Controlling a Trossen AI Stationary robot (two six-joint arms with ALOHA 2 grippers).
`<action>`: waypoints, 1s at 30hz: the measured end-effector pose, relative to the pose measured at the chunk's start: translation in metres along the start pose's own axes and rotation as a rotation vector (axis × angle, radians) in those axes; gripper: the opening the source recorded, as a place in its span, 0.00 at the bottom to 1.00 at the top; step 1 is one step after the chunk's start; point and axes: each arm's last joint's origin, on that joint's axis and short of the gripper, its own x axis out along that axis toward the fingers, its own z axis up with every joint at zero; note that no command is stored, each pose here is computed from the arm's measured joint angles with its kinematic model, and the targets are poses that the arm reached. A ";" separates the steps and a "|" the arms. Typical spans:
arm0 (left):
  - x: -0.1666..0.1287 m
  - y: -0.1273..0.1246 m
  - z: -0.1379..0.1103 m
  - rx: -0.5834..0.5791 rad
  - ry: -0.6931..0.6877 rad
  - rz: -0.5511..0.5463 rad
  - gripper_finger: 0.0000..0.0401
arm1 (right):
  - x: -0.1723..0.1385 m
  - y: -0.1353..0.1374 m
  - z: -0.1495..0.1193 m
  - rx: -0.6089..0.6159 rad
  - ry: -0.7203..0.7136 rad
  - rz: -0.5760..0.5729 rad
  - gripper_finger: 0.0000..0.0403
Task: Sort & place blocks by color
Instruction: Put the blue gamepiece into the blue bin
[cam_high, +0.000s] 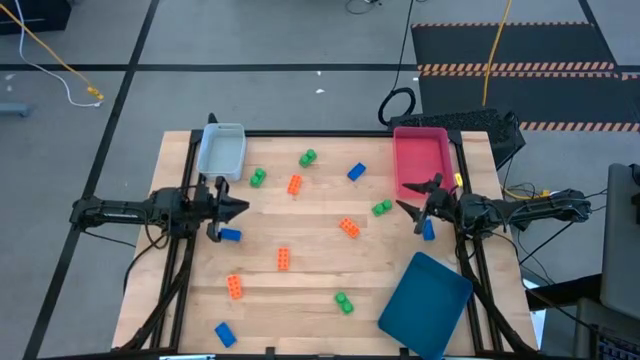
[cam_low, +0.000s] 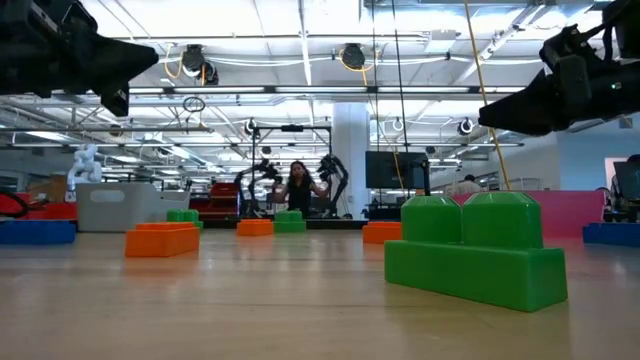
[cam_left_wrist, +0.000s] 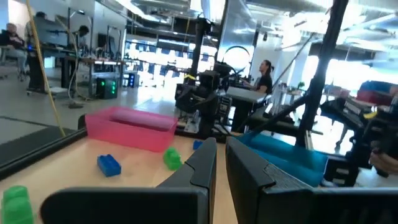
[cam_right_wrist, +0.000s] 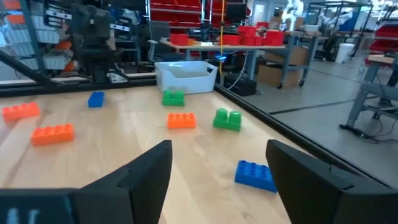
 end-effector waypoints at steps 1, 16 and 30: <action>0.000 0.001 0.000 -0.017 -0.005 0.029 0.09 | 0.000 0.000 0.001 -0.003 -0.006 0.000 0.65; 0.037 -0.010 0.073 0.124 0.060 0.209 0.22 | 0.008 -0.003 0.023 -0.112 0.023 -0.095 0.65; 0.170 -0.013 0.118 0.454 0.378 0.439 0.53 | 0.058 0.002 0.116 -0.208 0.568 -0.201 0.65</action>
